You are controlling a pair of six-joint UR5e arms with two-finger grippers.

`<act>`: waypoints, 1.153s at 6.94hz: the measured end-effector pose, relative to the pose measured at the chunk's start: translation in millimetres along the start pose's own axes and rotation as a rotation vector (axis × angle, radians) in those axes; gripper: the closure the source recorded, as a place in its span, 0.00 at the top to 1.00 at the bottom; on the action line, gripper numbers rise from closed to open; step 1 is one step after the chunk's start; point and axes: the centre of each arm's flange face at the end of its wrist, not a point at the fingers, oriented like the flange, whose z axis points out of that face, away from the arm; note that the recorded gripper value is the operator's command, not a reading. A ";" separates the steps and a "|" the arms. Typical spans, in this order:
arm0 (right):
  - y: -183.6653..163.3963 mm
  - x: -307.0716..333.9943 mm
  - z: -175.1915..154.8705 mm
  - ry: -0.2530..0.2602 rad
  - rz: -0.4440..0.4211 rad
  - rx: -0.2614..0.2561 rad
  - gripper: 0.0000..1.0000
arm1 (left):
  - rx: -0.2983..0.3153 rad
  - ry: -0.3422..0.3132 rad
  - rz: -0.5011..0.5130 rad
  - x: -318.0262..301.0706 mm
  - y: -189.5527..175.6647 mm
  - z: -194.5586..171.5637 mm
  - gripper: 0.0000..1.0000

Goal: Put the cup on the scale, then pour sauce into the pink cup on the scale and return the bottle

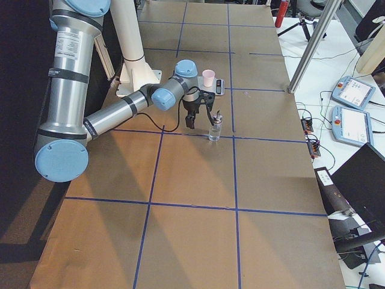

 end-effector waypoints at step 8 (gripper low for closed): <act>-122.9 201.8 -47.7 0.140 -0.468 -0.108 1.00 | -0.010 0.135 -0.034 7.3 24.9 16.7 1.00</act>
